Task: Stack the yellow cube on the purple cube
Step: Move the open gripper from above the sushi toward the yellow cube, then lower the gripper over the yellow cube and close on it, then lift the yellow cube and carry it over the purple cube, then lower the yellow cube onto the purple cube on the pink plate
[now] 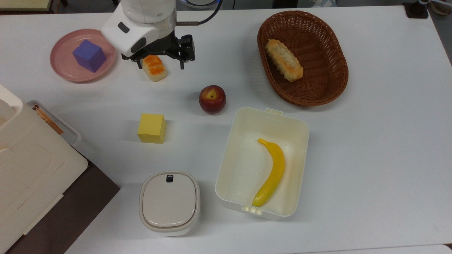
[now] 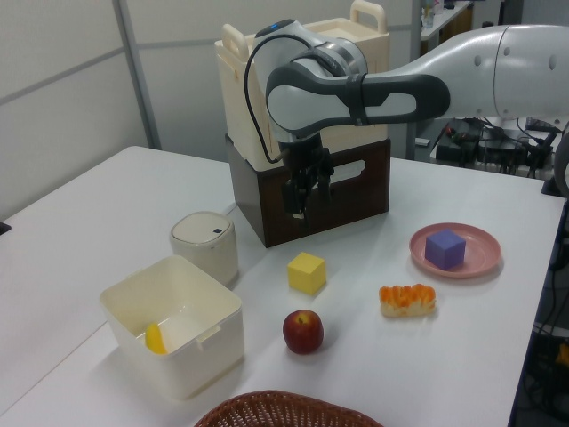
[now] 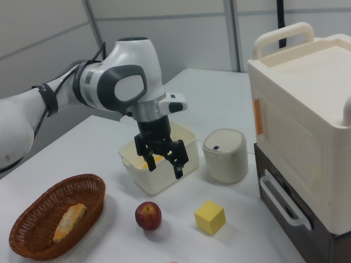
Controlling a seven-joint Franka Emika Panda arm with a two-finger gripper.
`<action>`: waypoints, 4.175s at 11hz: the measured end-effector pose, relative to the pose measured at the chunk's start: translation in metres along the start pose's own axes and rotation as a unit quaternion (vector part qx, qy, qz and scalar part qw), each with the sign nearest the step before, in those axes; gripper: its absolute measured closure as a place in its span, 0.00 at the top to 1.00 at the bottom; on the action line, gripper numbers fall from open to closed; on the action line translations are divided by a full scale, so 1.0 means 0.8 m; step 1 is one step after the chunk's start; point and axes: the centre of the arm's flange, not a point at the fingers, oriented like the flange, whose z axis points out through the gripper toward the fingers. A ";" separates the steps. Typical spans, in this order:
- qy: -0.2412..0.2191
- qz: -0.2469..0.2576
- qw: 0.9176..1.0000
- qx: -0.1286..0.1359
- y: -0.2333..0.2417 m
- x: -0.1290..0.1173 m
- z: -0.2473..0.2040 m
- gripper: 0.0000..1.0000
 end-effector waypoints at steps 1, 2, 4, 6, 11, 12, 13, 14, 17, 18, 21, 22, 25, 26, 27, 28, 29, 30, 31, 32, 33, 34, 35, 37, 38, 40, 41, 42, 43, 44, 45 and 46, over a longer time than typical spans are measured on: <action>0.000 0.000 1.000 0.000 0.000 0.000 0.000 1.00; -0.001 0.000 1.000 0.000 0.000 0.000 0.000 1.00; -0.002 -0.001 1.000 0.000 0.000 0.000 0.001 1.00; -0.002 -0.001 1.000 0.000 0.000 0.000 0.002 1.00; 0.005 0.035 0.999 0.000 0.016 0.009 0.018 1.00; 0.010 0.047 0.999 -0.001 0.019 0.018 0.030 1.00; 0.015 0.058 0.998 -0.001 0.023 0.027 0.046 1.00; 0.017 0.067 0.998 -0.001 0.029 0.036 0.064 1.00; 0.023 0.073 0.997 -0.001 0.041 0.060 0.114 1.00; 0.028 0.072 0.997 -0.001 0.040 0.067 0.128 1.00; 0.021 0.075 0.997 0.005 0.037 0.077 0.172 1.00; 0.014 0.075 0.997 0.008 0.036 0.078 0.183 1.00; 0.022 0.078 0.997 0.007 0.041 0.086 0.208 1.00; 0.020 0.080 0.997 0.007 0.045 0.088 0.216 1.00; 0.019 0.082 0.996 0.008 0.049 0.088 0.222 1.00; 0.016 0.083 0.996 0.007 0.051 0.088 0.227 1.00; 0.014 0.083 0.996 0.008 0.052 0.089 0.232 0.94; 0.012 0.084 0.996 0.008 0.053 0.089 0.234 0.77; 0.014 0.085 0.996 0.007 0.054 0.089 0.232 0.62; 0.018 0.085 0.996 0.007 0.055 0.090 0.226 0.55; 0.026 0.087 0.996 0.006 0.058 0.090 0.215 0.55; 0.038 0.090 0.995 0.005 0.064 0.089 0.195 0.55; 0.048 0.093 0.994 0.004 0.075 0.081 0.167 0.55; 0.065 0.101 0.993 0.002 0.102 0.051 0.098 0.55; 0.066 0.097 0.993 0.002 0.113 0.032 0.067 0.55; 0.065 0.085 0.994 -0.001 0.133 0.001 0.026 0.55; 0.063 0.075 0.995 -0.004 0.146 -0.014 0.017 0.55; 0.060 0.061 0.996 -0.007 0.161 -0.030 0.014 0.55; 0.056 0.047 0.997 -0.008 0.175 -0.048 0.013 0.55; 0.053 0.035 0.998 -0.008 0.189 -0.070 0.012 0.55; 0.049 0.025 0.998 -0.005 0.204 -0.094 0.012 0.55; 0.043 0.016 0.999 -0.001 0.216 -0.115 0.016 0.55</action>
